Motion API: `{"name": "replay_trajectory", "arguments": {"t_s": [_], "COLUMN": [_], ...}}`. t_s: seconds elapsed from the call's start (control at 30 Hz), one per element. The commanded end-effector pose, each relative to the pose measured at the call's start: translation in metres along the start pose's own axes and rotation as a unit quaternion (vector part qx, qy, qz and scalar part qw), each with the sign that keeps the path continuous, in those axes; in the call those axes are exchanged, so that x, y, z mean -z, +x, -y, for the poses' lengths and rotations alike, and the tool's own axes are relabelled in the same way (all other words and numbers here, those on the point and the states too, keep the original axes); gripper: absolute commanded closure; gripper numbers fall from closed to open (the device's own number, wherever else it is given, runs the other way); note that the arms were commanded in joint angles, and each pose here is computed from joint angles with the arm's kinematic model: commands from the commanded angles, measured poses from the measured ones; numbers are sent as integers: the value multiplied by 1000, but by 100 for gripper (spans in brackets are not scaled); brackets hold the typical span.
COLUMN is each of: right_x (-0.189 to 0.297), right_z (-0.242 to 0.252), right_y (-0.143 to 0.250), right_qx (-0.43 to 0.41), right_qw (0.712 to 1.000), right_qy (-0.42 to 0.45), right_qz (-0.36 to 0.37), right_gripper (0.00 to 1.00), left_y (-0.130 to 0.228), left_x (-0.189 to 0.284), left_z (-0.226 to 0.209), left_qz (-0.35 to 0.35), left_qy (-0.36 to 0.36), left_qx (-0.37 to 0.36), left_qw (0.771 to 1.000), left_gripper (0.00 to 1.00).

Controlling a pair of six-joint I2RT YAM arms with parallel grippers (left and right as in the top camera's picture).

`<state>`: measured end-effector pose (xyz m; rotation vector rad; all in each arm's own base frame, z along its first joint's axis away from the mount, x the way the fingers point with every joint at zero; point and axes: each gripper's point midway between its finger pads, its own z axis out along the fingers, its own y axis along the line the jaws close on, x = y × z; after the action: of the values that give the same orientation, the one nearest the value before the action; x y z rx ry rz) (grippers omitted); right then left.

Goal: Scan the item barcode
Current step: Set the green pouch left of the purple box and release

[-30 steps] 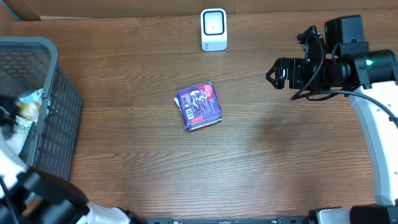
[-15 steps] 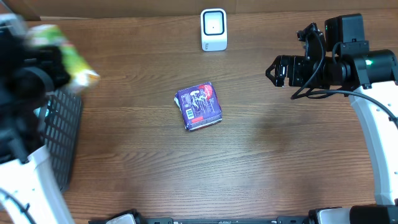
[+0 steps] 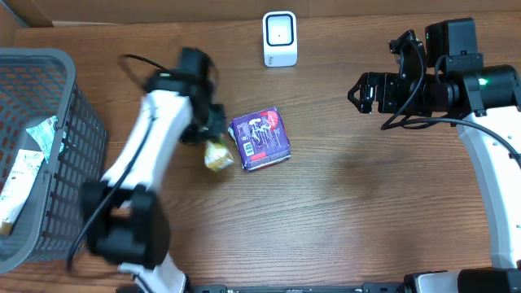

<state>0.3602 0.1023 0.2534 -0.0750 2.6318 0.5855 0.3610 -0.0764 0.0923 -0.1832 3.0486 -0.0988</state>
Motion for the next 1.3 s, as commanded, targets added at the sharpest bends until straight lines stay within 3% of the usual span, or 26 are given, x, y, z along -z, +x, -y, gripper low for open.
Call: {"name": "replay_trajectory", "arguments": {"t_s": [0.0,0.17,0.2,0.27,0.47,0.6,0.8,0.9,1.03,1.17,1.27], "right_x": [-1,-1,-1,-1,-1,-1,-1,-1,-1,-1,-1], "right_z": [1,2,2,2,2,2,2,2,2,2,2], "right_y": [2,5,5,4,5,5,5,5,5,5,5], "right_qx": [0,-2,-2,-2,-2,-2,-2,-2,-2,-2,-2], "right_qw": [1000,1000,1000,1000,1000,1000,1000,1000,1000,1000,1000], "right_qy": [3,4,4,4,4,4,4,4,4,4,4], "right_qz": [-5,-9,-9,-9,-9,-9,-10,-10,-11,-11,-11], "right_gripper": [0,0,0,0,0,0,0,0,0,0,0], "left_y": [2,4,5,5,0,-20,-51,-53,-37,-9,13], "left_x": [-28,-53,-54,-55,-39,9,134,203,274,308,316], "left_z": [6,3,2,2,2,0,-10,-39,-107,-184,-239], "left_qz": [-16,-35,-37,-39,-39,-7,105,180,269,307,305], "left_qy": [-37,-67,-68,-69,-69,-72,-30,-26,-60,-106,-139], "left_qx": [23,13,11,8,13,21,57,93,173,271,339], "left_qw": [999,997,997,997,997,997,992,979,946,906,879], "left_gripper": [96,96,90,62,51,48,44,41,30,13,10]}}
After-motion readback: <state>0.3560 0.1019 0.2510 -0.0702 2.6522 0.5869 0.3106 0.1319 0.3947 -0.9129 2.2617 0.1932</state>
